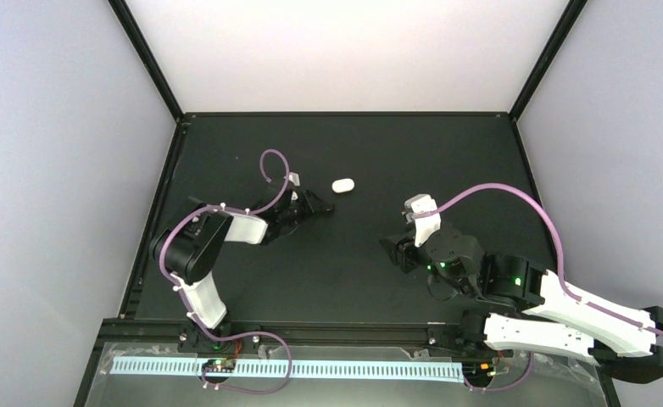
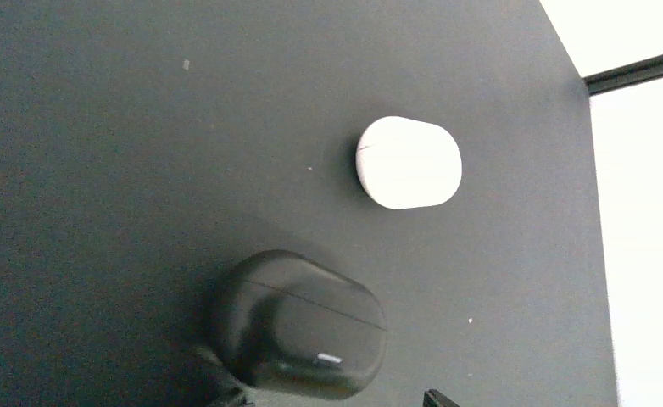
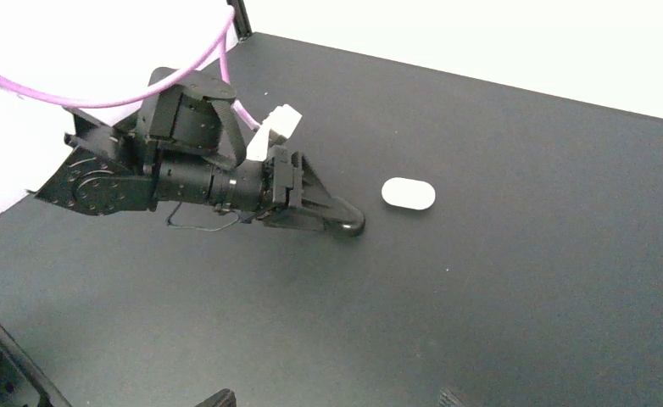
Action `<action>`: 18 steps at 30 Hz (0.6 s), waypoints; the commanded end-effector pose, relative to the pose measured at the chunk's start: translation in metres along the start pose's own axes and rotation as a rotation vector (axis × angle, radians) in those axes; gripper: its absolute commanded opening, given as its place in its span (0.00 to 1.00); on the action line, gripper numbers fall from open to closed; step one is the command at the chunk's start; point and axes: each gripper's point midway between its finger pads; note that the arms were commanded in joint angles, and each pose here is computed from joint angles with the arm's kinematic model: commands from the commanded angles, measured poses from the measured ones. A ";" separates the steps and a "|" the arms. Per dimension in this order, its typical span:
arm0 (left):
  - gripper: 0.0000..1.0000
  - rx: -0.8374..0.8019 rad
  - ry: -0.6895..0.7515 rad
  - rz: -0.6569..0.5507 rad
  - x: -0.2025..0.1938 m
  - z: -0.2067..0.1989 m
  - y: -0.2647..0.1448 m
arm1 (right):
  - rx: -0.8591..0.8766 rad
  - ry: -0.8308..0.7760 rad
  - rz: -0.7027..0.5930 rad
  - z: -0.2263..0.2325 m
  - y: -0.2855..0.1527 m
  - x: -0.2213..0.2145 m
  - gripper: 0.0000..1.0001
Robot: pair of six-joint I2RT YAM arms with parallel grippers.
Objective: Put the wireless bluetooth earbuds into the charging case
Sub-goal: Place the charging case at the center of the board, then reset both arms
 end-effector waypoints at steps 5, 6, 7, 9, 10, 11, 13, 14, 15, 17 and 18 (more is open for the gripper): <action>0.96 0.184 0.061 -0.049 0.006 0.028 -0.049 | -0.028 0.019 -0.059 -0.007 -0.008 0.017 0.63; 0.98 0.201 0.079 -0.064 0.010 0.027 -0.060 | -0.025 0.022 -0.064 -0.005 -0.007 0.018 0.64; 0.99 0.228 0.100 -0.077 0.014 0.027 -0.070 | -0.024 0.021 -0.067 -0.004 -0.005 0.020 0.66; 0.99 0.266 0.159 -0.115 0.027 0.018 -0.096 | -0.049 0.025 -0.058 -0.007 0.005 0.024 0.70; 0.99 0.286 0.198 -0.131 0.034 0.013 -0.108 | -0.067 0.039 -0.037 -0.011 0.013 0.025 0.71; 0.99 0.288 0.242 -0.158 0.043 0.002 -0.124 | -0.101 0.073 -0.015 -0.023 0.023 0.026 0.71; 0.99 0.312 0.342 -0.169 0.053 -0.013 -0.151 | -0.161 0.202 -0.020 -0.057 0.031 0.028 0.71; 0.99 0.305 0.390 -0.196 0.061 -0.025 -0.168 | -0.180 0.288 -0.054 -0.078 0.031 0.030 0.71; 0.99 0.309 0.434 -0.212 0.066 -0.033 -0.183 | -0.187 0.370 -0.085 -0.097 0.030 0.027 0.71; 0.99 0.317 0.518 -0.266 0.076 -0.046 -0.210 | -0.212 0.534 -0.145 -0.134 0.022 0.019 0.72; 0.99 0.332 0.537 -0.308 0.082 -0.048 -0.224 | -0.261 0.587 -0.172 -0.152 0.017 0.013 0.73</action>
Point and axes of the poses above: each gripper's point midway between its finger pads, its own y axis out along the fingers, its own z axis along the line the jaws close on, x = y × z, and after that the axes turned 2 degrees about y, right-handed
